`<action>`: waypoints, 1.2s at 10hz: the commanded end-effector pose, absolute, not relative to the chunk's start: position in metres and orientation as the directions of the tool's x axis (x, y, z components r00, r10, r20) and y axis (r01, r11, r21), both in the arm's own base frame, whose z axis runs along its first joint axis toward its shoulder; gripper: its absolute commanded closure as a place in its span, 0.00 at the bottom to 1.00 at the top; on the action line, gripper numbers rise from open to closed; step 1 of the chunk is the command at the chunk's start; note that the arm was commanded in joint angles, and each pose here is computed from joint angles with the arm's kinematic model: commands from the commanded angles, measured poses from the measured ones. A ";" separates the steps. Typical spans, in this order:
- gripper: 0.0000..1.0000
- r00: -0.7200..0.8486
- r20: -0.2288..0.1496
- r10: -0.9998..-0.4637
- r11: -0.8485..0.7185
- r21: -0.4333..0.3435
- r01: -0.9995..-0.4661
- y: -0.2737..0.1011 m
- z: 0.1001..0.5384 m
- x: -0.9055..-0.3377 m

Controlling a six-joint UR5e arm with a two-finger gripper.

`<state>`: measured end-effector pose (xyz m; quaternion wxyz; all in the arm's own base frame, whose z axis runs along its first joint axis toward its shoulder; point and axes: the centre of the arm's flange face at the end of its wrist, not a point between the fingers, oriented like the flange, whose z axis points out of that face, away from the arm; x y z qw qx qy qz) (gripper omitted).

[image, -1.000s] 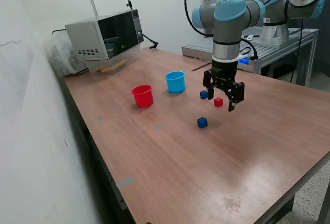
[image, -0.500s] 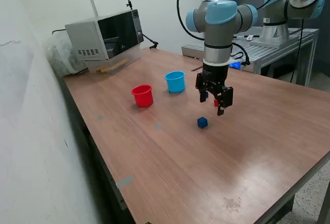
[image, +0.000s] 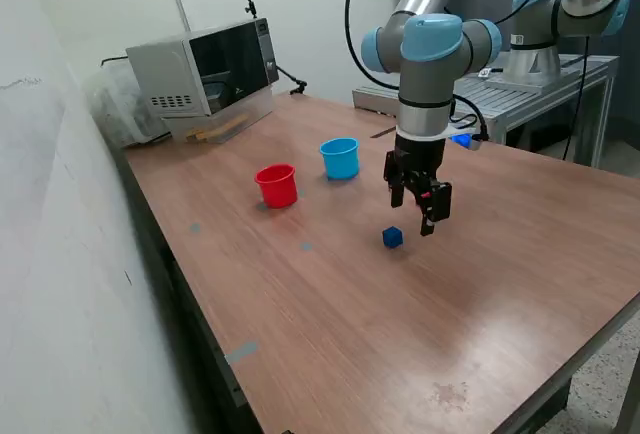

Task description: Place red objects in the red bin, and blue objects in the blue bin.

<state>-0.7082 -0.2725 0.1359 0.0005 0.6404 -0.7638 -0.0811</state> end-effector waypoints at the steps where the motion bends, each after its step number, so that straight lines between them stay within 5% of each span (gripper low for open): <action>1: 0.00 -0.197 -0.117 -0.973 0.183 0.126 -0.975 -0.280 0.123 -0.711; 12: 0.00 -0.238 -0.112 -0.965 0.222 0.140 -0.965 -0.240 0.115 -0.745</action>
